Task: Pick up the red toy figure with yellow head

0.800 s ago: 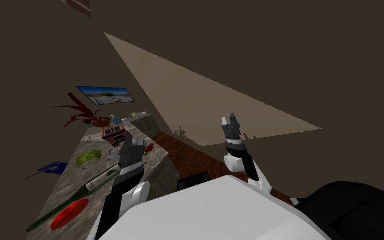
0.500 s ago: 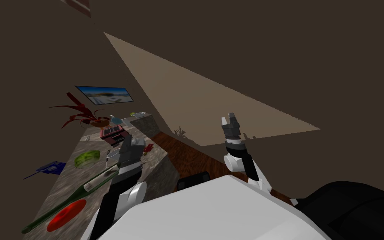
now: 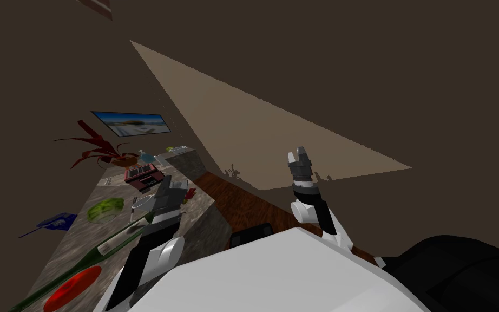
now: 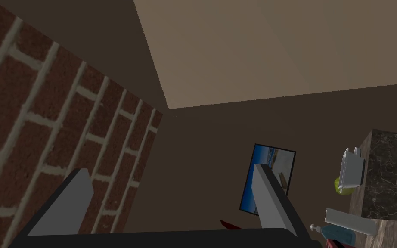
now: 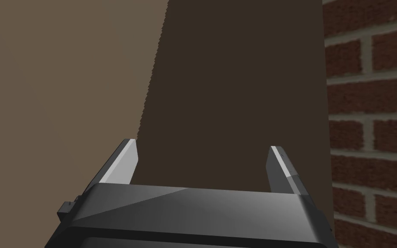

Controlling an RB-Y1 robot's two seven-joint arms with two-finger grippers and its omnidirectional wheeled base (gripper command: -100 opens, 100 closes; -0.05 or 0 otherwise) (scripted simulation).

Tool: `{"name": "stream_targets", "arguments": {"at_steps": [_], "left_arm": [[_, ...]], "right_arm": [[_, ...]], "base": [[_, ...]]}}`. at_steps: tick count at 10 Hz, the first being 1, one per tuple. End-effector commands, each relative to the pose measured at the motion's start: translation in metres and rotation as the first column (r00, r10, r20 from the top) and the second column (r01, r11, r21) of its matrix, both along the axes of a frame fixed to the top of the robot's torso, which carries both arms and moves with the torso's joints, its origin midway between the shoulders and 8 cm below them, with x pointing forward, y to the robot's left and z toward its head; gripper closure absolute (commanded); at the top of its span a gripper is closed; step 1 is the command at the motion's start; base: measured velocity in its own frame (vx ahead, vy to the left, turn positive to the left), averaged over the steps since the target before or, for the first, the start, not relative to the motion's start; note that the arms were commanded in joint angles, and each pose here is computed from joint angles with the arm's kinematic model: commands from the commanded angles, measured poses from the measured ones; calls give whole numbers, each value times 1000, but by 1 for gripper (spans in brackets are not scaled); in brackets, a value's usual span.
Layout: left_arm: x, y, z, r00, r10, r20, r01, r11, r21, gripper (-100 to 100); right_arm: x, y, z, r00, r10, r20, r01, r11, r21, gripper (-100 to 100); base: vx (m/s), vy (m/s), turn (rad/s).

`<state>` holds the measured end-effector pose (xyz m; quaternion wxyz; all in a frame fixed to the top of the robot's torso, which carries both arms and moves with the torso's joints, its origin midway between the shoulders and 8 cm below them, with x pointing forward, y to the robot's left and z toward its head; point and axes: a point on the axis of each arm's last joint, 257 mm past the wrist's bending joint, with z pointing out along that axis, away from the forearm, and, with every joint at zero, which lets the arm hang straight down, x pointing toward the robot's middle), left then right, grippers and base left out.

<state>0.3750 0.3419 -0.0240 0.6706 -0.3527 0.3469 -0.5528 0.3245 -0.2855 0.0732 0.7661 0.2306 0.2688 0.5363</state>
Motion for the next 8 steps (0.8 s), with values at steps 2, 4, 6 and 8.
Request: {"name": "stream_targets", "arguments": {"at_steps": [2,4,6,8], "left_arm": [[13,18,-16,998,-37,-54,34,997,-62,-100],[23,34,-29,992,-70,-101,57,990,-126,-100],[35,51,-44,982,-103,-156,71,978,-196,-100],[41,61,-52,975,-131,-181,81,963,-258,-100]], "right_arm": [[0,0,0,1000,0,0,0,1000,0,0],[0,0,0,1000,0,0,0,1000,0,0],[0,0,0,1000,0,0,0,1000,0,0],[0,0,0,1000,0,0,0,1000,0,0]], "base": [[10,-39,-47],[3,-21,-71],[2,-4,-98],[-2,9,-45]]}}
